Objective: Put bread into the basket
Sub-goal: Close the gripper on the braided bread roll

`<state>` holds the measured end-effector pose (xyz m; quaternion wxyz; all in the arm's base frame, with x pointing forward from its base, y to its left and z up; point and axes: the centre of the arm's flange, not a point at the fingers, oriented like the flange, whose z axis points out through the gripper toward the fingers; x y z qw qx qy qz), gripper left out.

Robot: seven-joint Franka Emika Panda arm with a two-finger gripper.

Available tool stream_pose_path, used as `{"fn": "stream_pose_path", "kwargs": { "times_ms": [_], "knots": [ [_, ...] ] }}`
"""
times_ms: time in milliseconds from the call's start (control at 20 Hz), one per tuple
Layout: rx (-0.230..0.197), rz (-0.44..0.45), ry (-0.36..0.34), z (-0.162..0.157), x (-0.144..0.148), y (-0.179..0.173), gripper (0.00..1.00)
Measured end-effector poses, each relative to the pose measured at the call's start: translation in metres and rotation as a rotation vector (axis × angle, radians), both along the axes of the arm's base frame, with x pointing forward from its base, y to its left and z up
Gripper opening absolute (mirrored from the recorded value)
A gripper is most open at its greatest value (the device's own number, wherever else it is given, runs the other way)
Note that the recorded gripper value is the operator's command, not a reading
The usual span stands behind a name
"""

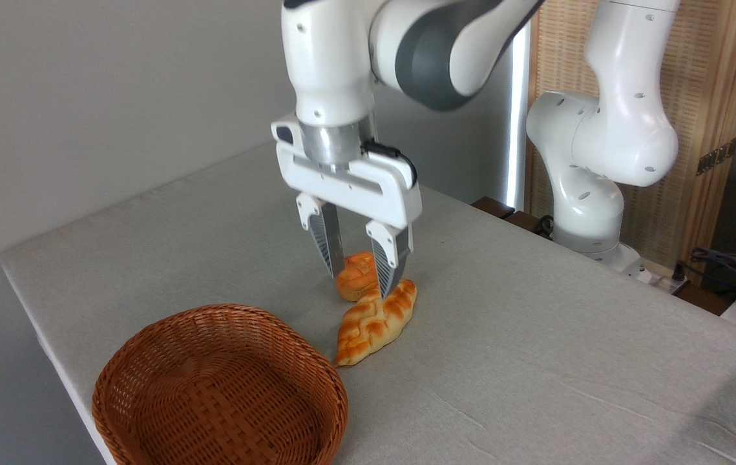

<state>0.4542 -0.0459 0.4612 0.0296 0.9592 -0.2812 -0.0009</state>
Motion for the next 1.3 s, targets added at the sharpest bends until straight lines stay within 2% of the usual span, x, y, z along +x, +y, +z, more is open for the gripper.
{"fn": "stream_pose_path", "kwargs": {
  "times_ms": [100, 250, 450, 850, 1300],
  "knots": [
    [-0.001, 0.054, 0.004, -0.012, -0.001, 0.005, 1.0],
    [-0.006, 0.084, 0.012, -0.017, -0.002, 0.015, 1.0],
    [0.009, 0.083, 0.011, -0.017, -0.002, 0.02, 1.0],
    [0.011, 0.088, 0.003, -0.028, 0.0, 0.018, 1.0],
    [0.033, 0.071, 0.029, -0.042, -0.006, 0.015, 1.0]
  ]
}}
